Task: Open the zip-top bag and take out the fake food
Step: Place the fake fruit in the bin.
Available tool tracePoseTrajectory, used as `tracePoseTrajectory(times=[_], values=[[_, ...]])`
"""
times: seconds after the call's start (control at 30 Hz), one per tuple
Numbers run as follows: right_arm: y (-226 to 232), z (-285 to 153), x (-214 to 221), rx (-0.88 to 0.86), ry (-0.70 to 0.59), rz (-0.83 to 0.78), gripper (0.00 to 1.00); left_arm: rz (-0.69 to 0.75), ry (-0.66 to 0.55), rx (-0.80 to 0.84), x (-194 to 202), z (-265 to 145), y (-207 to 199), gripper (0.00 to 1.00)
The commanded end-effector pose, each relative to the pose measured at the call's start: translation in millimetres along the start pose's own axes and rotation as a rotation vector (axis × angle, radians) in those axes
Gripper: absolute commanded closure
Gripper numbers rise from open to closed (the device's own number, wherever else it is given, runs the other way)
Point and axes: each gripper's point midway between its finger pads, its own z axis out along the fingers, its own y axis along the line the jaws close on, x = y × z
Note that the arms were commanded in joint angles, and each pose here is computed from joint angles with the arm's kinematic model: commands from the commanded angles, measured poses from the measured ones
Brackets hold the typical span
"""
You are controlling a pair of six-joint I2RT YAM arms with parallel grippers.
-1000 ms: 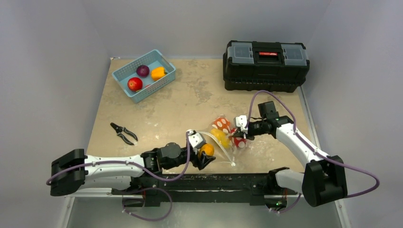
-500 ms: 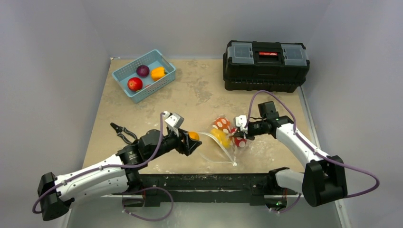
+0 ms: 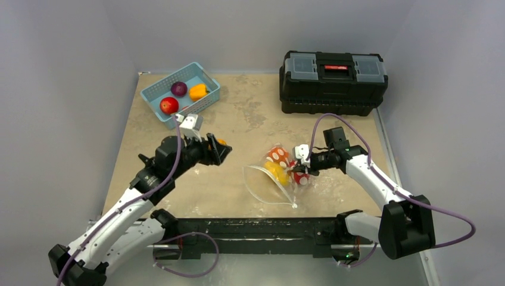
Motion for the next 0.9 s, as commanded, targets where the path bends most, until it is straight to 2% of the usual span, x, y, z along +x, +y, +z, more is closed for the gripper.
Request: tracePoseTrajectory(times=[0.0,0.27,0.47,0.87], values=[[-9.9,-2.5,-6.5,0.025,-0.001,-0.025,1.00,-0.054,-0.033,-0.028,-39.4,6.7,11.9,1.00],[-10.0,-3.0,-7.0,0.026,-0.001,-0.026,1.00,-0.140,-0.050,-0.257,-83.9,37.9,77.0,1.00],[-11.0,-3.6,-7.4,0.031,0.000,-0.028,1.00,-0.143,-0.087,-0.398,-118.3,51.4,121.2,1.00],[-12.2,-3.8,-6.1,0.035,0.008,-0.030,1.00,-0.153,-0.095,-0.516,-158.9,81.3,190.9,1.00]])
